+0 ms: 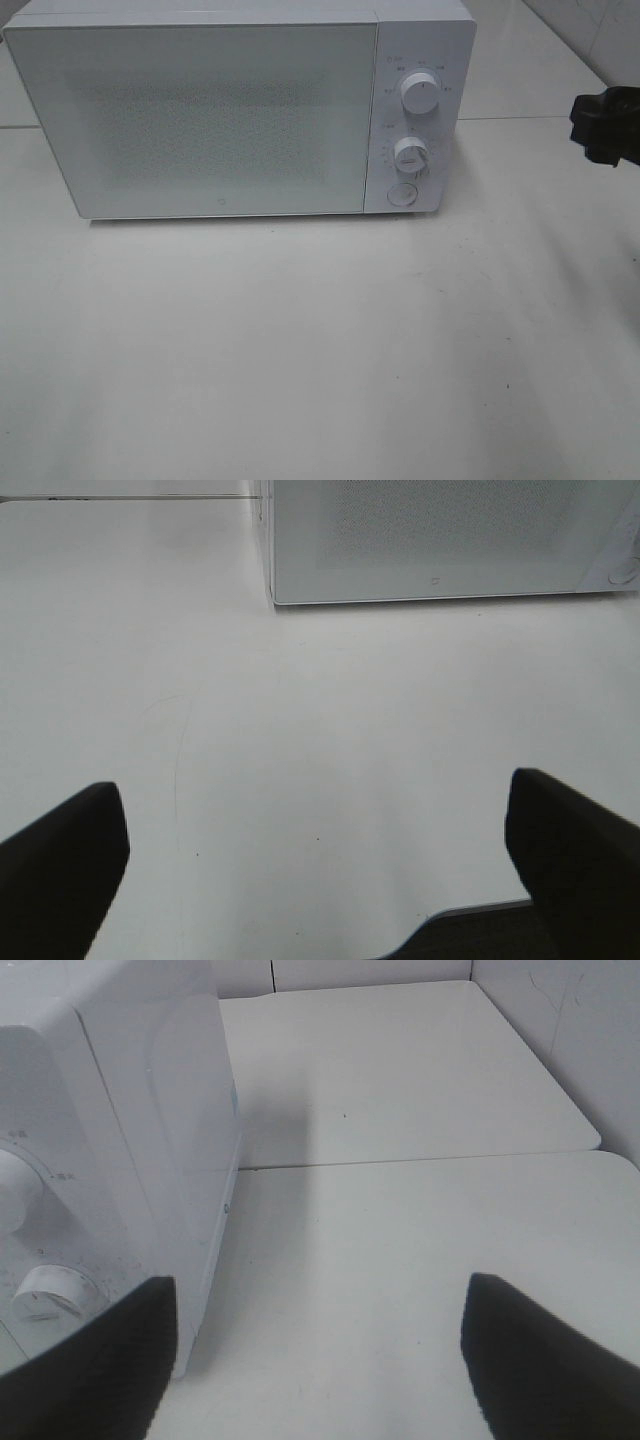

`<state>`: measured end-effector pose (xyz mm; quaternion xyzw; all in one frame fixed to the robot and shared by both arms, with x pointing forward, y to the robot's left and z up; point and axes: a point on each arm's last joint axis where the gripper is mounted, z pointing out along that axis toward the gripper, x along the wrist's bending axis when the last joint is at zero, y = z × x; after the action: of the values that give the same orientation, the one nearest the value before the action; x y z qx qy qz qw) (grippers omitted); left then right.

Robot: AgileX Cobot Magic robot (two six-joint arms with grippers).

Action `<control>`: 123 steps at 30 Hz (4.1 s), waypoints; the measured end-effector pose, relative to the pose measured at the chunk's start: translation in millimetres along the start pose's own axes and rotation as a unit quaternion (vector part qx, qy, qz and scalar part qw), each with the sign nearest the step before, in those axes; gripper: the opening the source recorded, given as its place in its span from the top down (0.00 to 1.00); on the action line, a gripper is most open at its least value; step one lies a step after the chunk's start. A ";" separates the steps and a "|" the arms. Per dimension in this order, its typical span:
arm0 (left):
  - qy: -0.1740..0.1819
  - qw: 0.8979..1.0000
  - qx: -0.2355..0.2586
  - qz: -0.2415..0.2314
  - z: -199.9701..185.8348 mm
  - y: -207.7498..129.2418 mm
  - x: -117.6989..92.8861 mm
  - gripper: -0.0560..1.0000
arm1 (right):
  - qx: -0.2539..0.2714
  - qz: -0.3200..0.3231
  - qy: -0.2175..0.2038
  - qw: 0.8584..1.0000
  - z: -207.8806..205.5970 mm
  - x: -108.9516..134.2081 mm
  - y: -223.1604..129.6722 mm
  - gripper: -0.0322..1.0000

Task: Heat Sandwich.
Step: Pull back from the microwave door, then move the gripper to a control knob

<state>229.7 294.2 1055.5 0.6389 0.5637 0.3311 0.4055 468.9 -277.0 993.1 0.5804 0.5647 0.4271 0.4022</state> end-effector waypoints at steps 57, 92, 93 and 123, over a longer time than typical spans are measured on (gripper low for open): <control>0.000 1.000 0.000 0.000 0.0 0.0 0.0 0.04 | -0.027 -0.071 0.017 0.997 43.1 139.1 -71.0 0.23; 0.000 1.000 0.000 0.000 0.0 0.0 0.0 0.04 | -0.040 -0.020 -0.031 0.999 127.4 144.0 -79.4 0.23; 0.000 1.000 0.000 0.000 0.0 0.0 0.0 0.04 | -0.040 -0.020 -0.031 0.999 127.4 144.0 -79.4 0.23; 0.000 1.000 0.000 0.000 0.0 0.0 0.0 0.04 | -0.038 -0.023 -0.025 0.999 127.9 145.4 -80.0 0.54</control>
<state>229.7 294.2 1055.5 0.6389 0.5637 0.3311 0.4055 565.1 -126.7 883.4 0.5623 0.5506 0.4243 0.4478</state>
